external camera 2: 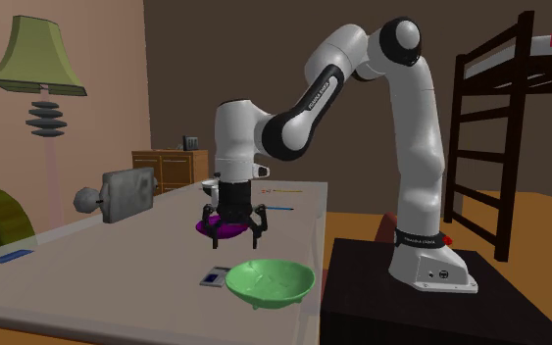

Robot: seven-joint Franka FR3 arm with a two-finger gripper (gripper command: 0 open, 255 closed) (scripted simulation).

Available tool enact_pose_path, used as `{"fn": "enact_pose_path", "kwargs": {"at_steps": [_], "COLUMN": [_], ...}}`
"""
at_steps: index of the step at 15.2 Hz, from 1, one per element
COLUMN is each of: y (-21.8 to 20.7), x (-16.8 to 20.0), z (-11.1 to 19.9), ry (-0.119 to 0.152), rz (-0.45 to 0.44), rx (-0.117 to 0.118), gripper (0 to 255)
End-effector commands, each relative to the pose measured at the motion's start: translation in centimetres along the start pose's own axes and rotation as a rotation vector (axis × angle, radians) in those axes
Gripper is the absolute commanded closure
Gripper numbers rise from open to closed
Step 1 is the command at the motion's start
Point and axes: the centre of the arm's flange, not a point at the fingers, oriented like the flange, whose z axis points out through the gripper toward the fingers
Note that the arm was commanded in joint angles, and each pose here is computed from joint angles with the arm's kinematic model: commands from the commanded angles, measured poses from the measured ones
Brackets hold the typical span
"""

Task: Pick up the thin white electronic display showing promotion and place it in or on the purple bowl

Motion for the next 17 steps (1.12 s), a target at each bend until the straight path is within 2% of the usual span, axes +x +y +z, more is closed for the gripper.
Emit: {"fn": "enact_pose_path", "kwargs": {"at_steps": [1, 3, 10, 17], "y": [-2.2, -3.9, -3.9, -3.9], "x": [-0.4, -0.5, -0.5, -0.5], "z": [1.5, 2.8, 6.5, 6.8], "ry": [-0.001, -0.004, -0.004, -0.004], "rz": [0.079, 0.139, 0.139, 0.139], "rx": [0.005, 0.007, 0.007, 0.007], "gripper": [0, 0, 0, 0]}}
